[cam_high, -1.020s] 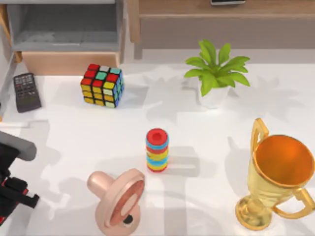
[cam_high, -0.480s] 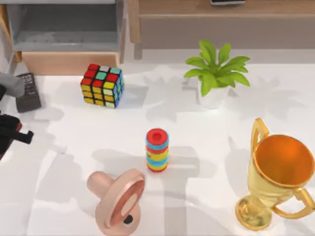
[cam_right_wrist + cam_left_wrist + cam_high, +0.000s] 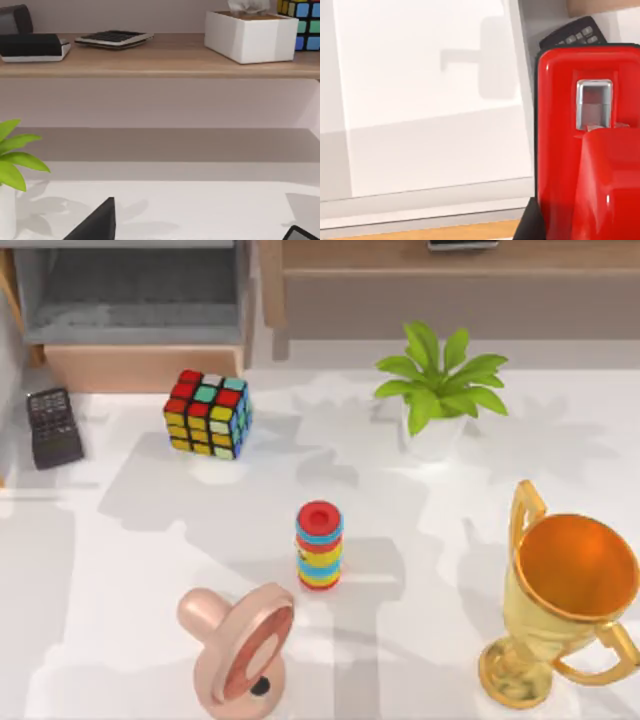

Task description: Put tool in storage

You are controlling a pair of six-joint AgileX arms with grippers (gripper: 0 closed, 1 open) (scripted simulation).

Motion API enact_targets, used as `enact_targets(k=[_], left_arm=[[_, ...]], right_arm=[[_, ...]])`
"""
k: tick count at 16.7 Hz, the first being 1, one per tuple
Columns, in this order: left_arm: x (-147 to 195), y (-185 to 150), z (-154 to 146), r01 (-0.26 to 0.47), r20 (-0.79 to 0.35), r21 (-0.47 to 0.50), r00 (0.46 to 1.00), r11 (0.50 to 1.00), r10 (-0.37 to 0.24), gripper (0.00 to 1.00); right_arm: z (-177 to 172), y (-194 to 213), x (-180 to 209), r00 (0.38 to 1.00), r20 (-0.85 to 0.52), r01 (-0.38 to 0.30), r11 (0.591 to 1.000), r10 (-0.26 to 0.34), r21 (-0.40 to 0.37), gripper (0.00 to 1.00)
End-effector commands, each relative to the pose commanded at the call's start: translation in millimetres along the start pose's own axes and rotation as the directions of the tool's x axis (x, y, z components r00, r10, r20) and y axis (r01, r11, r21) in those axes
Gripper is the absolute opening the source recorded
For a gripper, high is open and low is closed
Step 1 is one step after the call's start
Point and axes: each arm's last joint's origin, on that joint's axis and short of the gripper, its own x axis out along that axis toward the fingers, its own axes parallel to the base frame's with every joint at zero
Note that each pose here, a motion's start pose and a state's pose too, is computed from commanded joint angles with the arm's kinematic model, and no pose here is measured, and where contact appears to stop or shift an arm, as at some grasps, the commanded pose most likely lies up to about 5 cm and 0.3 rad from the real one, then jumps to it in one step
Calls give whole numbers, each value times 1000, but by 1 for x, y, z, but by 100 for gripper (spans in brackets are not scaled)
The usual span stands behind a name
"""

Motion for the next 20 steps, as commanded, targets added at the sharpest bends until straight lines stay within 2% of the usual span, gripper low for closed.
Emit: enact_targets(k=[4, 7, 9, 12, 14, 20], left_arm=[[33, 46, 28, -58, -6, -50, 998, 997, 58, 0], [79, 81, 27, -74, -83, -91, 994, 993, 67, 0], [110, 98, 18, -68, -146, -115, 988, 991, 51, 0], [145, 104, 5, -31, -226, -127, 974, 991, 1, 0], [156, 99, 1, -3, -263, -122, 964, 993, -29, 0], [158, 98, 0, 1, -269, -120, 962, 993, -34, 0]], right_arm=[[0, 0, 0, 1000, 0, 0, 1000, 0, 0, 100], [0, 0, 0, 1000, 0, 0, 1000, 0, 0, 100], [0, 0, 0, 1000, 0, 0, 1000, 0, 0, 100], [0, 0, 0, 1000, 0, 0, 1000, 0, 0, 100], [0, 0, 0, 1000, 0, 0, 1000, 0, 0, 100], [0, 0, 0, 1000, 0, 0, 1000, 0, 0, 100]])
